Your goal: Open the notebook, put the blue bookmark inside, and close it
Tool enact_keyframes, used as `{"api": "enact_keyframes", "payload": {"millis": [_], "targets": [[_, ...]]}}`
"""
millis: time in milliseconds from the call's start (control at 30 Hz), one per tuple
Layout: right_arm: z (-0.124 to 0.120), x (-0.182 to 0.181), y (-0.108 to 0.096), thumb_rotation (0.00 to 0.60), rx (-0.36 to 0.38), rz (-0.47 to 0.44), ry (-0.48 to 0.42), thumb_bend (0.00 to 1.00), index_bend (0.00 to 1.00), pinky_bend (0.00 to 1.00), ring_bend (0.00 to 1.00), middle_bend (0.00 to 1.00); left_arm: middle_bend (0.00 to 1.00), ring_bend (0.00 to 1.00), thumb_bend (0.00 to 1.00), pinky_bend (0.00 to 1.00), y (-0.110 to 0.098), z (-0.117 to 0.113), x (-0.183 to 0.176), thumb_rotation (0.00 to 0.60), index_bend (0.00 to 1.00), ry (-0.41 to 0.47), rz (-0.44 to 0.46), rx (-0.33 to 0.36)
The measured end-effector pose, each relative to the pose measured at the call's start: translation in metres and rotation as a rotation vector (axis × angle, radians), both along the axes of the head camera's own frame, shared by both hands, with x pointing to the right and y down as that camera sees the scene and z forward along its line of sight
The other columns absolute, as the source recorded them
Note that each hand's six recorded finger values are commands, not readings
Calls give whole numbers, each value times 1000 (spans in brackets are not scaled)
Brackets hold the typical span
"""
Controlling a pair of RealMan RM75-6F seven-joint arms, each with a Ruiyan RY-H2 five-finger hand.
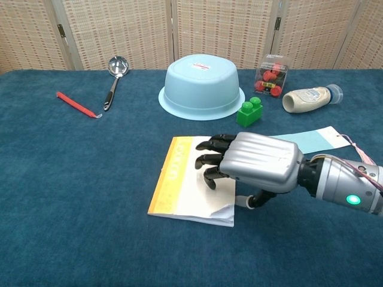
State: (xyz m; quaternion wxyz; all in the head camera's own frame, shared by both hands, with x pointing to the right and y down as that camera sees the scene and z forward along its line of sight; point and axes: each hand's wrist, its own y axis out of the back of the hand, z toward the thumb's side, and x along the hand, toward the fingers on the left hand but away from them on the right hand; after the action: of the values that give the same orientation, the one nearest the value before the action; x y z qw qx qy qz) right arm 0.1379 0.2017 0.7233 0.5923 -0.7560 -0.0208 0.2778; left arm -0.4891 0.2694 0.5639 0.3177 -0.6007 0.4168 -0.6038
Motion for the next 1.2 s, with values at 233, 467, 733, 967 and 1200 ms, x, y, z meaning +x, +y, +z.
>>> {"api": "enact_keyframes", "payload": {"millis": [233, 467, 733, 967, 1200], "targets": [[-2, -10, -2, 600, 16, -3, -27, 271, 448, 144, 105, 213, 105, 132, 159, 180, 2, 1, -1, 600, 129, 8, -1, -9], [-4, -21, -7, 600, 36, -17, -49, 300, 476, 144, 129, 235, 103, 132, 159, 180, 3, 1, -3, 600, 129, 19, -6, -13], [-7, -33, -14, 600, 61, -21, -84, 358, 523, 144, 160, 268, 101, 132, 159, 179, 4, 0, -6, 600, 129, 28, -15, -12], [-10, -42, -19, 600, 77, -25, -109, 402, 590, 144, 182, 299, 100, 132, 159, 180, 3, 0, -6, 600, 129, 36, -15, -11], [-12, -37, -21, 600, 77, -7, -124, 413, 657, 144, 199, 332, 100, 132, 159, 179, 3, -1, -7, 600, 129, 38, -17, -9]]}}
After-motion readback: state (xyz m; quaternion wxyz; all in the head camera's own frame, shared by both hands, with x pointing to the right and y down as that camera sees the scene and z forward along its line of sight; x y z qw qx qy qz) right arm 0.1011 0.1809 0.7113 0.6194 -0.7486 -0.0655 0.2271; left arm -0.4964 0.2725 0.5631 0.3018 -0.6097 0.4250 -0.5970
